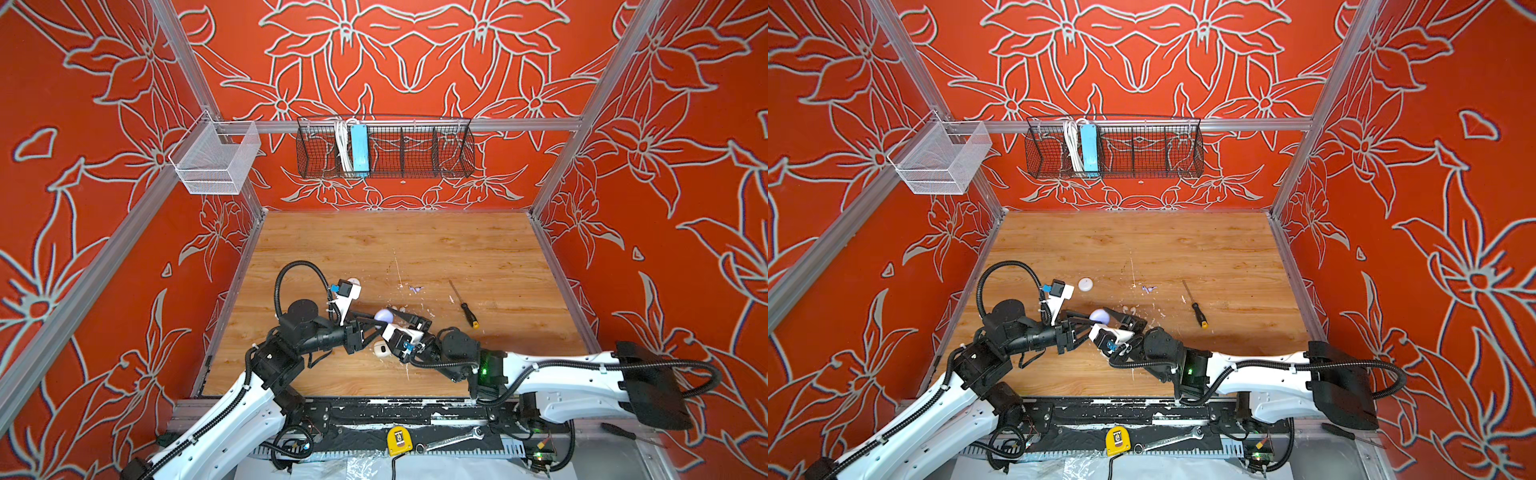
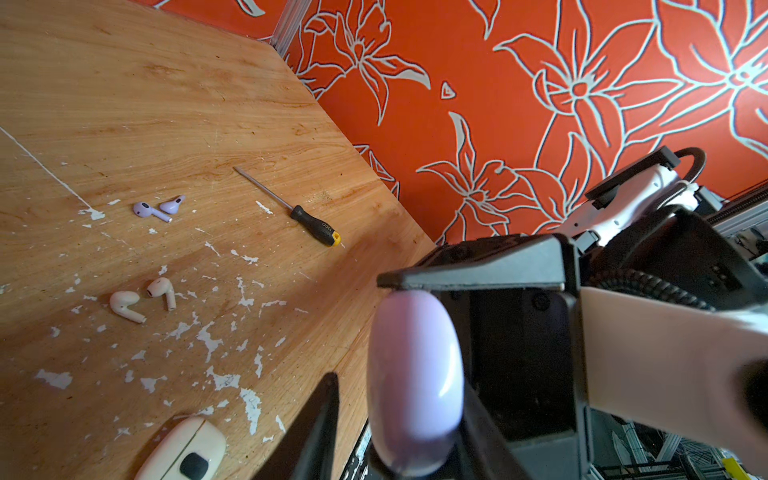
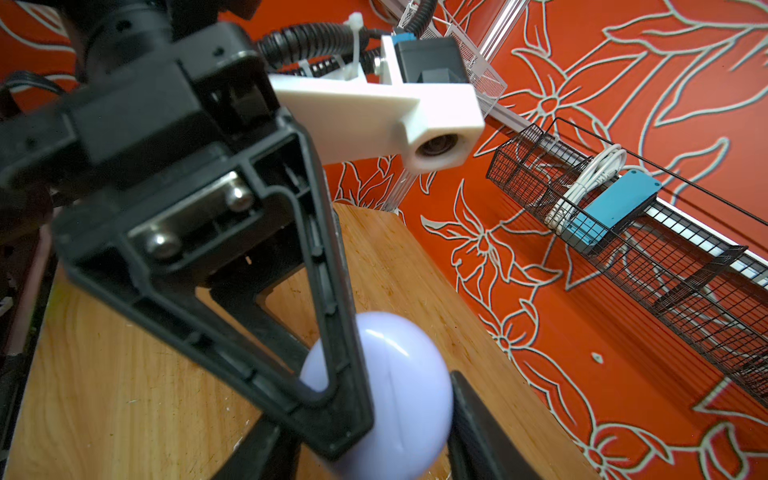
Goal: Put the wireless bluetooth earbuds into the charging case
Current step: 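Hold the lilac case out with the right gripper while the left gripper reaches for it, then close the left gripper on the lilac case while the right gripper releases it, then push the lilac case lid open with the right gripper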
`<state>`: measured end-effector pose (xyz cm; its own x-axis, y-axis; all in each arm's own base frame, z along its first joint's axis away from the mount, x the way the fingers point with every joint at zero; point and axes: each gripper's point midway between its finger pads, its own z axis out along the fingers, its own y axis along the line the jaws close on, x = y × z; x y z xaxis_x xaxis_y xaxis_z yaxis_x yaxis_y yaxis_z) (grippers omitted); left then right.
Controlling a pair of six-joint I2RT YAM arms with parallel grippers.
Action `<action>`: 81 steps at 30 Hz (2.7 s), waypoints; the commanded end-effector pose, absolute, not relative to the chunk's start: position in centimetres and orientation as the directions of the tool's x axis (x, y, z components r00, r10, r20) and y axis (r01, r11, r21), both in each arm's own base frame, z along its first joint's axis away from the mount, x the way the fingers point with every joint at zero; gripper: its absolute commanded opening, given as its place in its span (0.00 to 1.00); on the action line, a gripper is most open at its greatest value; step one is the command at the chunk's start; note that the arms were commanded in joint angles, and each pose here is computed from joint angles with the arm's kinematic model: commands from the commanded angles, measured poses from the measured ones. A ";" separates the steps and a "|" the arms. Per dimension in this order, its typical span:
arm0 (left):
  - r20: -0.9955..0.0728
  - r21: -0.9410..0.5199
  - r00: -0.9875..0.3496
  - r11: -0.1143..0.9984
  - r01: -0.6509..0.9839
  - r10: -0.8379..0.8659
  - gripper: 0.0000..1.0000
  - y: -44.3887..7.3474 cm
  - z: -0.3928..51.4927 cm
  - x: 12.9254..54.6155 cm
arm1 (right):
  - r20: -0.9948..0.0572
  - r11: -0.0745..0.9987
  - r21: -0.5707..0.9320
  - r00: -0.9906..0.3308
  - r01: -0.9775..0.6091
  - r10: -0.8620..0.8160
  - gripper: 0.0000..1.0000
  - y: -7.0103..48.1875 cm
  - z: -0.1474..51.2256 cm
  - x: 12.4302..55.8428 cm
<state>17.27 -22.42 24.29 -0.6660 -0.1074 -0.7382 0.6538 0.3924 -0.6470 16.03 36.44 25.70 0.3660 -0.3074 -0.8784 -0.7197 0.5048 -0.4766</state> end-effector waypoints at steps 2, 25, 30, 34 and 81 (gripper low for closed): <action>-0.757 -0.629 -0.644 0.385 0.676 -0.105 0.41 -22.8 25.1 17.4 | -0.877 0.528 -0.479 0.409 -0.702 -0.252 0.27 36.9 28.2 15.8; -0.751 -0.635 -0.652 0.378 0.674 -0.099 0.41 -22.7 24.9 17.0 | -0.887 0.607 -0.454 0.394 -0.652 -0.240 0.27 36.1 29.3 16.9; -0.757 -0.628 -0.646 0.385 0.676 -0.100 0.39 -22.6 24.9 17.0 | -0.886 0.621 -0.458 0.385 -0.636 -0.259 0.27 36.2 29.2 17.4; -0.757 -0.627 -0.646 0.386 0.677 -0.096 0.31 -22.7 24.8 17.0 | -0.890 0.615 -0.451 0.382 -0.647 -0.251 0.27 36.4 29.2 17.2; -0.982 0.187 0.164 0.367 0.911 0.092 0.00 -21.0 19.9 14.5 | -0.901 0.350 -0.399 0.293 -0.848 -0.319 0.64 36.4 24.3 13.2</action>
<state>15.16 -20.69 18.78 0.1119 0.1062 -0.9880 0.9048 0.4002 0.1455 12.63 36.07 23.26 0.2934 -0.3257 -0.8988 -0.8560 0.3291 -0.3987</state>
